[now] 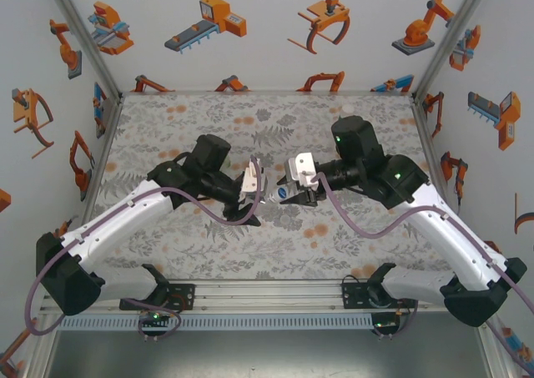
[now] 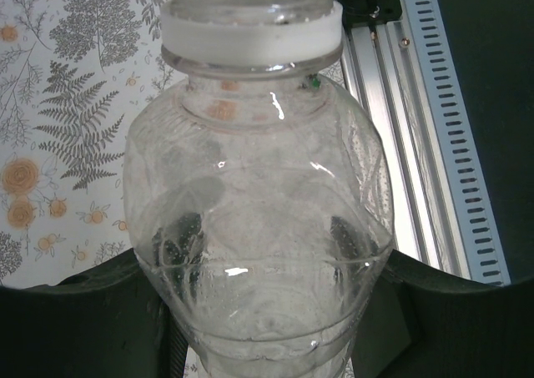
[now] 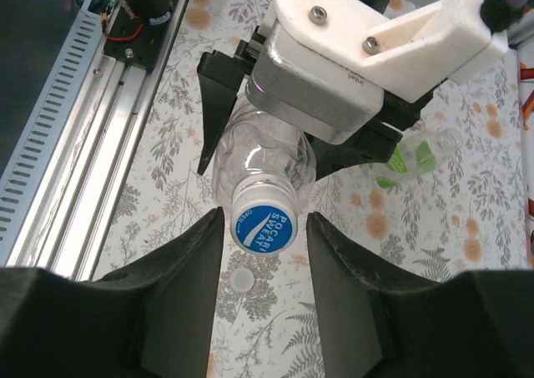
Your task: Screw on the bottle caps
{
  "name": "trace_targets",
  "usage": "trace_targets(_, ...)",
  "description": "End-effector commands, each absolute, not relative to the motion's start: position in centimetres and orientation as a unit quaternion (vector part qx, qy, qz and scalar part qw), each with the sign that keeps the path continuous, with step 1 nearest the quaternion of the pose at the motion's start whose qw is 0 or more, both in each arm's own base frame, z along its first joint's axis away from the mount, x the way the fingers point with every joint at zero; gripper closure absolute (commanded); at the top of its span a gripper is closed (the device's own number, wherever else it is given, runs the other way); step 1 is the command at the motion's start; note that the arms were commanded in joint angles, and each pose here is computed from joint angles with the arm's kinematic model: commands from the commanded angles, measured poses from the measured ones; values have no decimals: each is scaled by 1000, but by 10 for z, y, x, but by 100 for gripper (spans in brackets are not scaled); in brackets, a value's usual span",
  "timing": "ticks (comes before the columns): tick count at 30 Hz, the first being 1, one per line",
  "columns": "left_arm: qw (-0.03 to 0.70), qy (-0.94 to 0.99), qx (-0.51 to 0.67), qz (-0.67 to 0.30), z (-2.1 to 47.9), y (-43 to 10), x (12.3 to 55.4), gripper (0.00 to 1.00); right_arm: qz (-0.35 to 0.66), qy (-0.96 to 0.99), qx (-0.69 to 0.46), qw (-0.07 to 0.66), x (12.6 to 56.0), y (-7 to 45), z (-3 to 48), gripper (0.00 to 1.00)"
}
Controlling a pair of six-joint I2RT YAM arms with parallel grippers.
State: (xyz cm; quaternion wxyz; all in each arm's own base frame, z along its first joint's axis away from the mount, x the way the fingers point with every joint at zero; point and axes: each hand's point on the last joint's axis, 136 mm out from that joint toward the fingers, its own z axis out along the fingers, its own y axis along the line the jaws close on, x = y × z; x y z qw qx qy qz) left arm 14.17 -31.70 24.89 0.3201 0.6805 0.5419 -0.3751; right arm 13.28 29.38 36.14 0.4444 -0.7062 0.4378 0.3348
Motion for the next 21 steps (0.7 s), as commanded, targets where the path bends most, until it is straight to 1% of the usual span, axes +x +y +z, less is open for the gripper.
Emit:
trace_targets(1, 325, 518, 689, -389, 262, -320, 135, 100, 347, 412, -715, 446, 126, 298, 366, 59)
trace_targets(8, 327, 518, 689, -388, 262, -319, 135, 100, 349, 413, -717, 440, 123, 299, 363, 65)
trace_targets(15, 334, 522, 689, -376, 263, -318, 138, 100, 349, 422, -715, 436, 124, 299, 361, 73)
trace_targets(21, 370, 537, 680, -336, 262, -315, 153, 100, 352, 515, -659, 420, 146, 303, 360, 90)
